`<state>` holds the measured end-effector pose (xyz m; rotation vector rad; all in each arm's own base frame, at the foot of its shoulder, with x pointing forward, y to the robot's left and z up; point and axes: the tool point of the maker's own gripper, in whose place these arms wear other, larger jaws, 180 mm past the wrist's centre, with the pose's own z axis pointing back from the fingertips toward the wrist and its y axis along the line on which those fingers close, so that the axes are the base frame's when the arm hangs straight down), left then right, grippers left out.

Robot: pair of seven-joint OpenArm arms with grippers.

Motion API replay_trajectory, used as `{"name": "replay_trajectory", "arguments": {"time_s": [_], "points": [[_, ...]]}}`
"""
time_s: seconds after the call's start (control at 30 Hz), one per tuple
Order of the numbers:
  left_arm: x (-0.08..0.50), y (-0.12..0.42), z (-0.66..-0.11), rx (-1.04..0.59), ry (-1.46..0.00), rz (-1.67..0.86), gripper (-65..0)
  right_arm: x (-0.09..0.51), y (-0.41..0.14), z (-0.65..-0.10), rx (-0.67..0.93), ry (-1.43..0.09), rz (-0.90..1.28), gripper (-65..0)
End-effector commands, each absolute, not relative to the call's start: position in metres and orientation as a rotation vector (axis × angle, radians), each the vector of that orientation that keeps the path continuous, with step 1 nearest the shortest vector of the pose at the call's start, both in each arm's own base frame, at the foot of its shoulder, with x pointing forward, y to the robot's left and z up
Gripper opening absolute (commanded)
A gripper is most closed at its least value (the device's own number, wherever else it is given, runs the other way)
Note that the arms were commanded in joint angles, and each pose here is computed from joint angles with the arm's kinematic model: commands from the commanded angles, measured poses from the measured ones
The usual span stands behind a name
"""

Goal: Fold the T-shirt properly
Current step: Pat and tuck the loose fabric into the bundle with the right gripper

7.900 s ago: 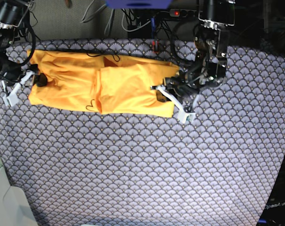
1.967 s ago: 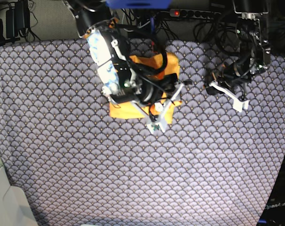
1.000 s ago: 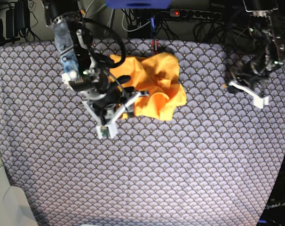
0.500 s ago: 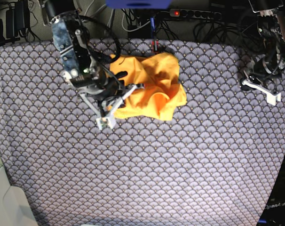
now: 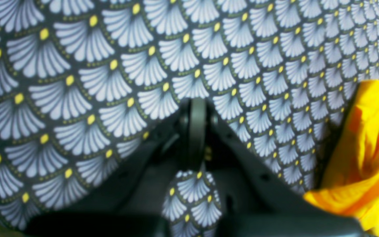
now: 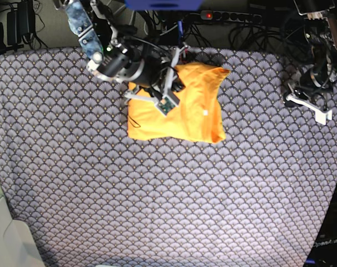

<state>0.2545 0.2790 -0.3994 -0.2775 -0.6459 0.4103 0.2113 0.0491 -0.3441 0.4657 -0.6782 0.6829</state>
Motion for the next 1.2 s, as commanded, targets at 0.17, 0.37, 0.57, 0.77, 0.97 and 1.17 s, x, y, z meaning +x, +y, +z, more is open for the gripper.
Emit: {"name": "replay_trajectory", "arguments": {"time_s": [0.17,0.37,0.57,0.77,0.97,1.17], "points": [[0.262,0.284,-0.387,-0.27,-0.689,0.395,-65.0,0.24,0.053,-0.316,0.47,-0.807,0.698,-65.0],[0.261,0.283,-0.388,-0.274,-0.685,0.397,-65.0,0.259,0.073,-0.314,0.502,-0.823,0.684,-65.0],[0.253,0.284,-0.393,-0.269,-0.666,0.4,-65.0,0.281,0.093,-0.334,0.541,-0.809,0.645,-65.0],[0.247,0.283,-0.397,-0.267,-0.651,0.402,-65.0,0.287,0.119,-0.366,0.557,-0.763,0.709,-65.0],[0.24,0.268,-0.388,-0.274,-0.668,0.362,-65.0,0.296,0.123,-0.36,0.56,-0.787,0.712,-65.0],[0.234,0.254,-0.372,-0.276,-0.644,0.281,-65.0,0.3,0.092,-0.31,0.491,-0.92,0.78,-65.0]]}}
